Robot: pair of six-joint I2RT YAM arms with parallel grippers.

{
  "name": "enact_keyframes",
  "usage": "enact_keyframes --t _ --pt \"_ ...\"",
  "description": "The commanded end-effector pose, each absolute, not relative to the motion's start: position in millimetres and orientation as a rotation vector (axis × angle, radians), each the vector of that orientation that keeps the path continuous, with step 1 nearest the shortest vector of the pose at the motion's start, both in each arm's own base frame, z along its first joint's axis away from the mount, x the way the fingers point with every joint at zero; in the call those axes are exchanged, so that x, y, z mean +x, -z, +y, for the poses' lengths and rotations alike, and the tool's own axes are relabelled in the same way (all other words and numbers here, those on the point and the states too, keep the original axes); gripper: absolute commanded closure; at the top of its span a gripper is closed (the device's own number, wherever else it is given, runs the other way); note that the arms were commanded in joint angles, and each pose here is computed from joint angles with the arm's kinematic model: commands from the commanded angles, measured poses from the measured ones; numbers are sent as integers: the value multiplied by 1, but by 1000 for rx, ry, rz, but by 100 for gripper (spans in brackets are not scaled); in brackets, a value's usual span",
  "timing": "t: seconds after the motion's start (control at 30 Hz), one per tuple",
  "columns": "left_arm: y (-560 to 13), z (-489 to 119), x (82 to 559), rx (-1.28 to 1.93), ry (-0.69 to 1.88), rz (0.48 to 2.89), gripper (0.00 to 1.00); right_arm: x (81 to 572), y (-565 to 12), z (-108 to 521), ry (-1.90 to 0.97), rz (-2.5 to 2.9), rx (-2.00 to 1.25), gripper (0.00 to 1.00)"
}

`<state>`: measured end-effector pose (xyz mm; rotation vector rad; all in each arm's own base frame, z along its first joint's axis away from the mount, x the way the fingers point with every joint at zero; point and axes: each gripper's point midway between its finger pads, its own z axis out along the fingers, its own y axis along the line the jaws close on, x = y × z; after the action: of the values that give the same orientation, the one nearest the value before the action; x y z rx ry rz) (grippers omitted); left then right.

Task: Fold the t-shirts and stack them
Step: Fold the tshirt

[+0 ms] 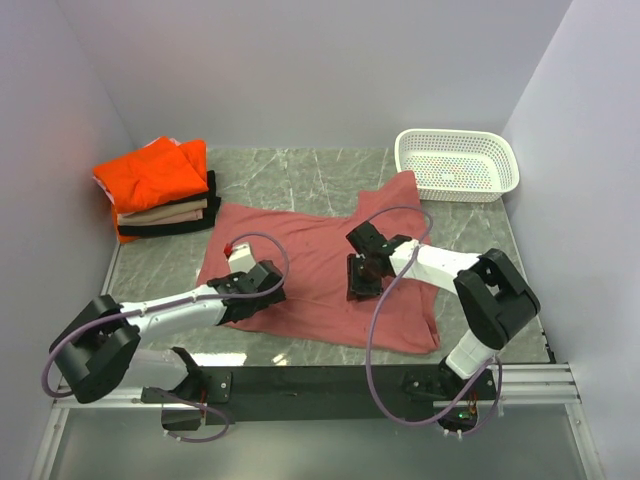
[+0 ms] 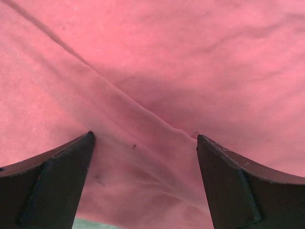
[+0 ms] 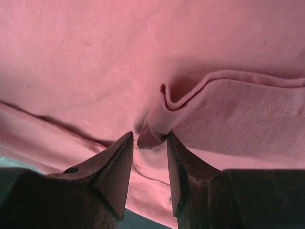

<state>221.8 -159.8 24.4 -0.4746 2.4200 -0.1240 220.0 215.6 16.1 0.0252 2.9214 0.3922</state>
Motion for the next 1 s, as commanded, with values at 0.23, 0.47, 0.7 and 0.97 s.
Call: enact_keyframes --t 0.23,0.47,0.7,0.97 --pt "10 -142 169 -529 162 2524 5 172 15 211 -302 3002 -21 58" --pt "4 -151 146 -527 200 2556 5 152 16 199 -206 3028 -48 58" --pt "0 -153 127 -532 146 2585 5 140 12 179 -148 3028 -24 58" --pt "-5 -155 113 -539 140 2603 5 127 6 163 -112 3032 -6 57"
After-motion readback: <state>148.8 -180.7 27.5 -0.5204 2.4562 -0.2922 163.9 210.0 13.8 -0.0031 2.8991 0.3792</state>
